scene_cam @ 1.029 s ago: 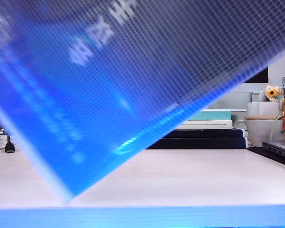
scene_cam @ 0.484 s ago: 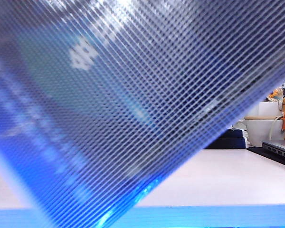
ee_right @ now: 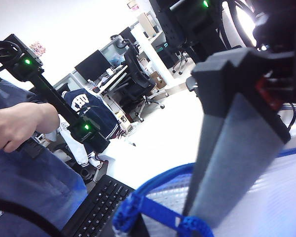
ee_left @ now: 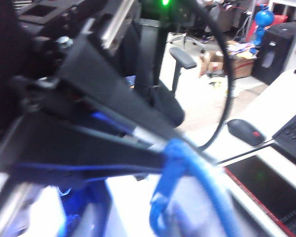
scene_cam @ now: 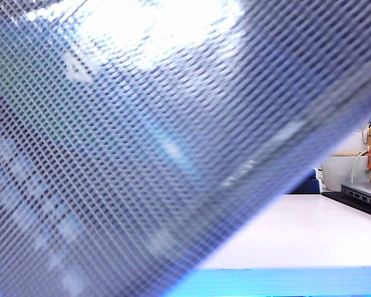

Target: Pick up the transparent plastic file bag with a blue zipper and open its zipper.

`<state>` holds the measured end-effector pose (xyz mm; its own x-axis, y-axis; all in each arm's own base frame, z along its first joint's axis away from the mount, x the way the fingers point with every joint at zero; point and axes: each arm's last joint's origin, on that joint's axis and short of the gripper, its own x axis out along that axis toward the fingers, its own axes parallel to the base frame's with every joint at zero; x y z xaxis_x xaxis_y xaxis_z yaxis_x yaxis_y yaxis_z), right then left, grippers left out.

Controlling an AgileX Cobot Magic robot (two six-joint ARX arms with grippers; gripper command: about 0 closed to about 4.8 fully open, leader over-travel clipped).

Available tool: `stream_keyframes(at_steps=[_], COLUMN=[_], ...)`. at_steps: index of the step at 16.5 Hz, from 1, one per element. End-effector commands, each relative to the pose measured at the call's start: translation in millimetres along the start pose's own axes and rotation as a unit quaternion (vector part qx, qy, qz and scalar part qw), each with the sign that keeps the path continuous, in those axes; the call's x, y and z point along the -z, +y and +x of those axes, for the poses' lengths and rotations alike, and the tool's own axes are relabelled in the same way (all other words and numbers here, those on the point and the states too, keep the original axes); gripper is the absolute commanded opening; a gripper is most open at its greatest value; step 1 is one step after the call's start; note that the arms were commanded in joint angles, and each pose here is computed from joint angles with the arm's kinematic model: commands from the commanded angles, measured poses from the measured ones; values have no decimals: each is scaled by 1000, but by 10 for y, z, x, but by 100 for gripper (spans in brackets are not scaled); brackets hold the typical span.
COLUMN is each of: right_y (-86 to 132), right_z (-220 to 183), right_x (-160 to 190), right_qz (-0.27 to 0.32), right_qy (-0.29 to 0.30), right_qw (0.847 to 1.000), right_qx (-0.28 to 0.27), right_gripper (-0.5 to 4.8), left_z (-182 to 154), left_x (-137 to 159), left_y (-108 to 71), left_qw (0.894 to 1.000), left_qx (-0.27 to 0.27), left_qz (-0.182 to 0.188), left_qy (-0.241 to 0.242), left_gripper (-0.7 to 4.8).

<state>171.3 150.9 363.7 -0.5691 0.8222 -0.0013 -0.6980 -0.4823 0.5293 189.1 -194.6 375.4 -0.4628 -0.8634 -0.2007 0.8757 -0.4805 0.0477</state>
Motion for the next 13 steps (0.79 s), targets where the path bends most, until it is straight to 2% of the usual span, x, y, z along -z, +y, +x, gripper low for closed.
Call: stream_keyframes(at_steps=[1, 2, 4, 7, 10, 13], right_y=[24, 22, 19, 12, 1, -24], right_z=[-83, -97, -147, -148, -148, -209], right_x=[-31, -31, -32, -25, -13, 17], right_qz=[-14, -14, -13, -8, -10, -17], right_qy=[-10, -12, -17, -17, -18, -25], right_qw=[1000, 1000, 999, 999, 999, 999], right_qx=[16, 19, 28, 28, 29, 42], right_gripper=[-6, -6, -6, -6, -6, -6], left_z=[-17, -32, -57, -84, -168, -316], left_x=[-42, -60, -116, -167, -199, -236], left_y=[-74, -95, -155, -194, -256, -371], left_qw=[998, 997, 998, 999, 998, 997], left_qx=[47, 51, 42, -8, -48, -72], left_qz=[-12, -10, 19, 46, 40, 29], left_qy=[-46, -53, -49, -4, 23, 26], left_gripper=[-7, -7, -7, -7, -7, -7])
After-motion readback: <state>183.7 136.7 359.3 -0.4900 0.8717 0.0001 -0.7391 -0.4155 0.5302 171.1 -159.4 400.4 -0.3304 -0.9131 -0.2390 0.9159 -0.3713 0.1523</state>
